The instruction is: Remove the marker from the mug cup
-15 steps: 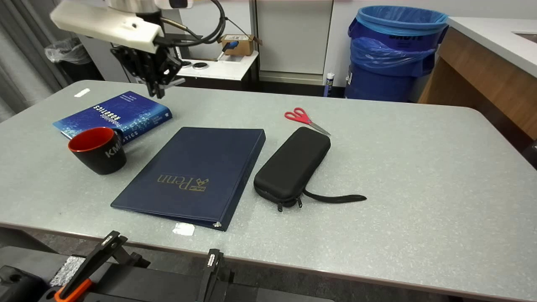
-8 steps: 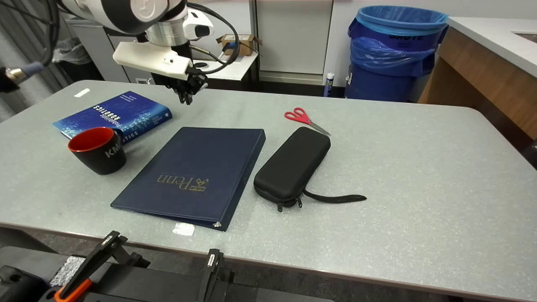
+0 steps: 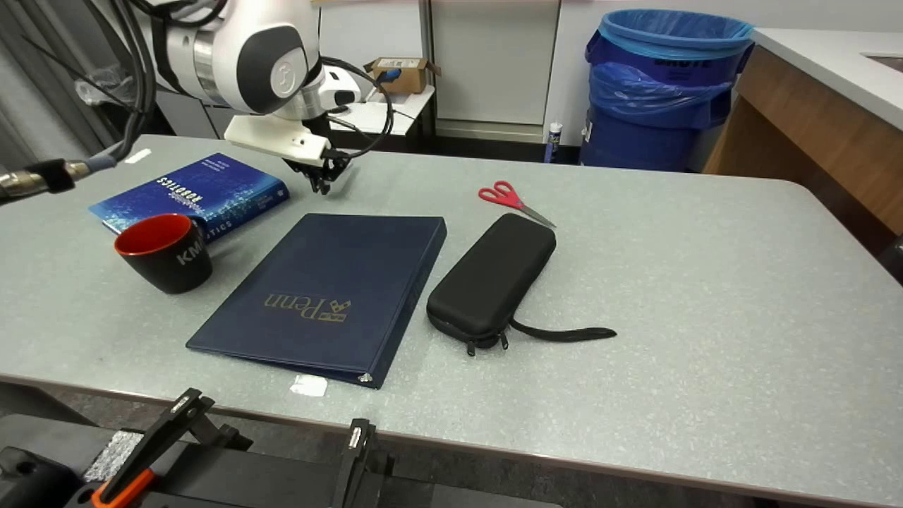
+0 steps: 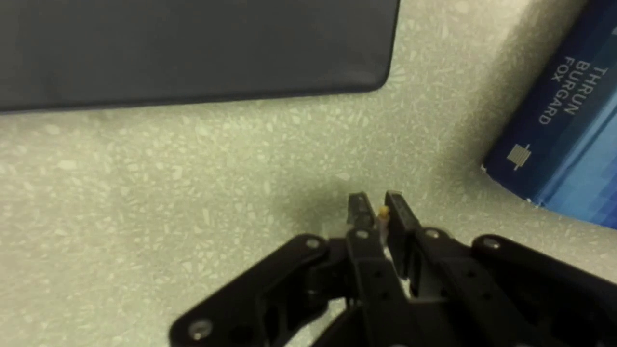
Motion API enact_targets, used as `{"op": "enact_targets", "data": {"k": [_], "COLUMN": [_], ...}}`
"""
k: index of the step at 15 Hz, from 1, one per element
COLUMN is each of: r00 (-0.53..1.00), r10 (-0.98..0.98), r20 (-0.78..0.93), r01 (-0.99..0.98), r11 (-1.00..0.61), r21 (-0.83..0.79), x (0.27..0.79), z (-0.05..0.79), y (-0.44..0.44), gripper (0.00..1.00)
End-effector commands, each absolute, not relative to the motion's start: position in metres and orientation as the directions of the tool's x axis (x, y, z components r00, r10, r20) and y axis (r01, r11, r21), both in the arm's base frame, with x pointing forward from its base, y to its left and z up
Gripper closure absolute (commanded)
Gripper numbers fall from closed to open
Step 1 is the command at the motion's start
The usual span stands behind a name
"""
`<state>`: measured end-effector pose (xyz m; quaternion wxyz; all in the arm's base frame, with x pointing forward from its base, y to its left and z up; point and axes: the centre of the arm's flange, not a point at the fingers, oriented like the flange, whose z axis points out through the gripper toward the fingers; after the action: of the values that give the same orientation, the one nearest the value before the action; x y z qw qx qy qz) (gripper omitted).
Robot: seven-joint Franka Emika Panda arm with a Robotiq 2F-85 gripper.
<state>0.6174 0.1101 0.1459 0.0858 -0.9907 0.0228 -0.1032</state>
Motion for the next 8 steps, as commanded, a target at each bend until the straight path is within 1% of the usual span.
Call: {"op": "enact_targets", "data": {"k": [1, 2, 4, 7, 8], "r00": [0.973, 0.974, 0.973, 0.969, 0.966], "r10": [-0.053, -0.039, -0.022, -0.017, -0.018], "r20": [0.225, 0.222, 0.229, 0.247, 0.257], "r01": [-0.014, 0.0, 0.022, 0.036, 0.037], "r11": [-0.985, -0.985, -0.982, -0.977, -0.977], "r21": [-0.171, -0.175, -0.189, -0.209, -0.21], "x": [0.637, 0.632, 0.617, 0.603, 0.601], "z": [0.131, 0.132, 0.14, 0.149, 0.151], "y": [0.133, 0.137, 0.145, 0.154, 0.155], "gripper": [0.63, 0.61, 0.47, 0.23, 0.17]}}
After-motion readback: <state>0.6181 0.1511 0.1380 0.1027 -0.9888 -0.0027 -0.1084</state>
